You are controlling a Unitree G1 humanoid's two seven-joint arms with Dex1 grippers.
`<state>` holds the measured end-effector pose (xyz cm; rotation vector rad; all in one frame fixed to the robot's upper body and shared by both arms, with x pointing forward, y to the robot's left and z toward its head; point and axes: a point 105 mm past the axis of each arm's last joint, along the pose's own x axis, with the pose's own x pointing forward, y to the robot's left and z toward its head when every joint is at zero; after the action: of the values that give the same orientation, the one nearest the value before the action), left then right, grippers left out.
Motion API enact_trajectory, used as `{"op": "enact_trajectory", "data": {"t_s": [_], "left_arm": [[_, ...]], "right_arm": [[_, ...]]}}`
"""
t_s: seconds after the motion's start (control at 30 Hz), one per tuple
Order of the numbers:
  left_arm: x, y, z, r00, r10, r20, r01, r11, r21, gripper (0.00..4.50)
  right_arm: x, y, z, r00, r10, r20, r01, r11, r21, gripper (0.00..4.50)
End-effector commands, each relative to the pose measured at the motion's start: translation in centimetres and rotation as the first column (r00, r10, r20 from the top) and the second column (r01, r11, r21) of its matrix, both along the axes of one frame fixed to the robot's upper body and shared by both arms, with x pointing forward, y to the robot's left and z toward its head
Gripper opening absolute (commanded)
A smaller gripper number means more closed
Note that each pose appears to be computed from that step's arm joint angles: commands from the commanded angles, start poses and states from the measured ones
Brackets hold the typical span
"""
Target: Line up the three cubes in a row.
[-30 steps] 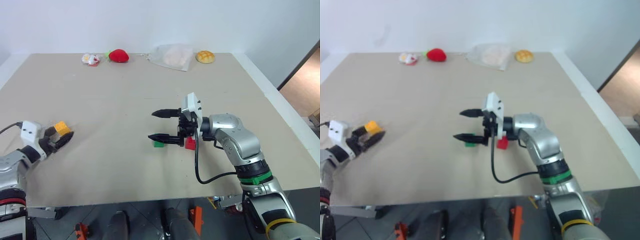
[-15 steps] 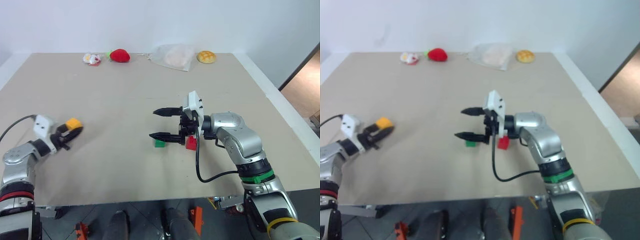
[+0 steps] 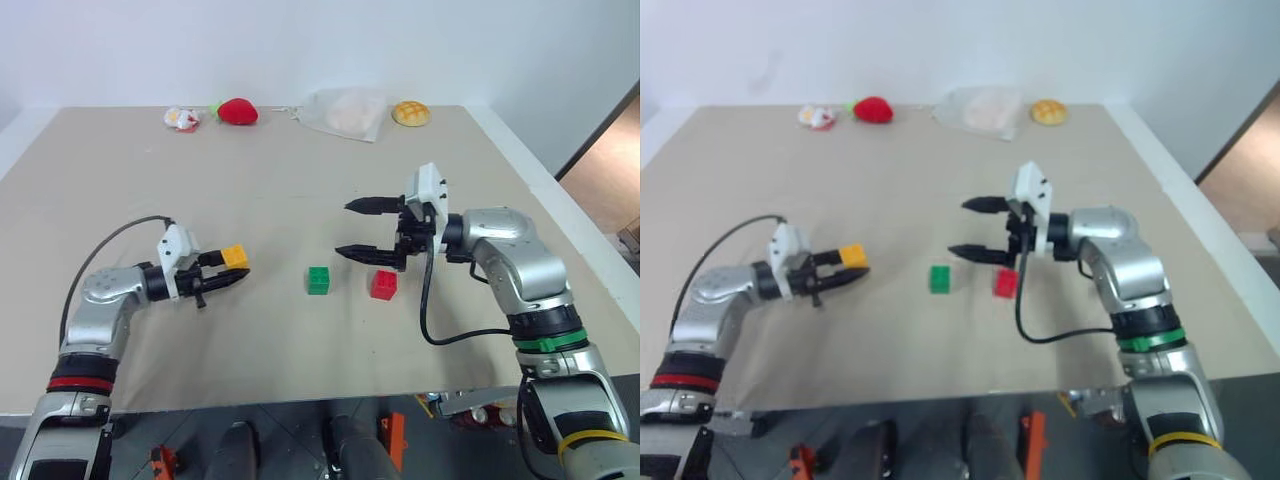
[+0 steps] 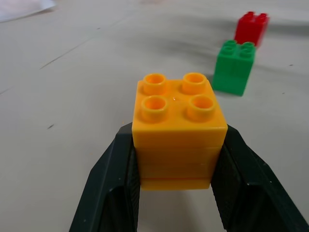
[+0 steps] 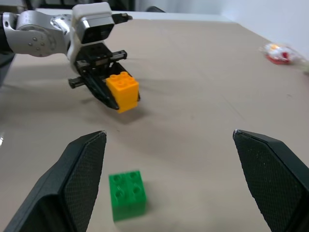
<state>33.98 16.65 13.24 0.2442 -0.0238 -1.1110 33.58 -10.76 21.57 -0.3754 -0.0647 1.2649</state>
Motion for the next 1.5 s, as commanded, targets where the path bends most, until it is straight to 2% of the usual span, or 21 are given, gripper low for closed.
{"op": "enact_trajectory", "data": {"t_s": [0.03, 0.23, 0.47, 0.57, 0.9, 1.5], "left_arm": [[0.4, -1.4, -0.1, 0.997, -0.079, 0.015, 0.079, 0.996, 0.034, 1.63], [0.8, -3.1, -0.3, 0.984, -0.176, 0.008, 0.176, 0.983, 0.045, 1.63], [0.9, -4.7, -1.4, 0.964, -0.264, 0.003, 0.263, 0.961, 0.083, 1.63], [0.9, -4.6, -1.5, 0.961, -0.276, 0.000, 0.275, 0.958, 0.087, 1.63], [0.4, -1.0, -2.2, 0.975, -0.218, -0.033, 0.220, 0.968, 0.118, 1.63], [0.3, -3.4, -2.6, 0.964, -0.266, -0.019, 0.266, 0.960, 0.091, 1.63]], "right_arm": [[-1.8, -2.0, 0.7, 1.000, 0.010, 0.006, -0.010, 1.000, -0.023, 4.37], [-3.7, -3.9, 0.1, 0.999, -0.006, -0.053, 0.003, 0.998, -0.059, 4.37], [-3.8, -4.4, -0.3, 0.996, -0.050, -0.070, 0.046, 0.997, -0.055, 4.37], [-3.9, -4.2, -0.3, 0.996, -0.054, -0.069, 0.050, 0.997, -0.054, 4.37], [-3.6, -4.0, -0.3, 0.996, -0.054, -0.073, 0.050, 0.997, -0.059, 4.37], [-3.3, -3.7, -0.3, 0.997, -0.043, -0.069, 0.039, 0.997, -0.063, 4.37]]}}
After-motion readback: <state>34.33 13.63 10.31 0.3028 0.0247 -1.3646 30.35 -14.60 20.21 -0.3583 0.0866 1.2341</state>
